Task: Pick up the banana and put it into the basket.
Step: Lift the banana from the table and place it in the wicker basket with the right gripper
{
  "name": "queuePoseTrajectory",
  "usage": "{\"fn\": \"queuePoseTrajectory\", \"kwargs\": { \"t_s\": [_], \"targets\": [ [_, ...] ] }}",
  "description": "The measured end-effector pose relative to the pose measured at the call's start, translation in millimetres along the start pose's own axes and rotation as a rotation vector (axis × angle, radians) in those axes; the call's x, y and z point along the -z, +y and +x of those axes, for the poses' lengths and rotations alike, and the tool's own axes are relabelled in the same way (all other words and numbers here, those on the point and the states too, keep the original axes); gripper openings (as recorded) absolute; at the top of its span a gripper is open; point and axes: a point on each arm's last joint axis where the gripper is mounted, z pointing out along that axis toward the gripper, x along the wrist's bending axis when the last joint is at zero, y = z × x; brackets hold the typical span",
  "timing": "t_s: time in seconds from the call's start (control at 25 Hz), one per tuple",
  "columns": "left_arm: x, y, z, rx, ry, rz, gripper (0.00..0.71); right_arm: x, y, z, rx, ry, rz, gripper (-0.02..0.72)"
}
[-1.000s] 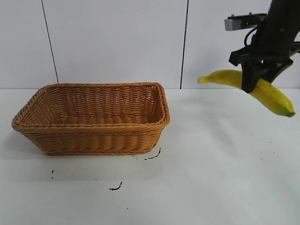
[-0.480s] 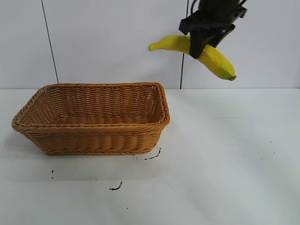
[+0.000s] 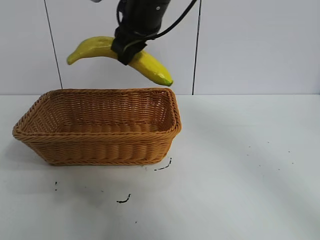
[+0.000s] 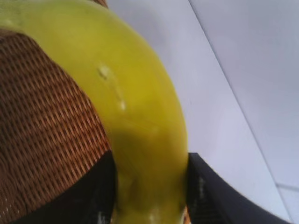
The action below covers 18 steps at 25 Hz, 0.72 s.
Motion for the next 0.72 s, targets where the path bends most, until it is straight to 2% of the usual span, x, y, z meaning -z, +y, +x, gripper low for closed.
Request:
{"fn": "queuePoseTrajectory", "kwargs": {
  "t_s": [0.28, 0.72],
  "targets": [
    [0, 0, 0.0, 0.0, 0.0, 0.0, 0.695, -37, -11, 9, 0.007, -0.008, 0.0, 0.319],
    [0, 0, 0.0, 0.0, 0.0, 0.0, 0.695, -47, -15, 14, -0.008, 0.011, 0.004, 0.319]
  ]
}}
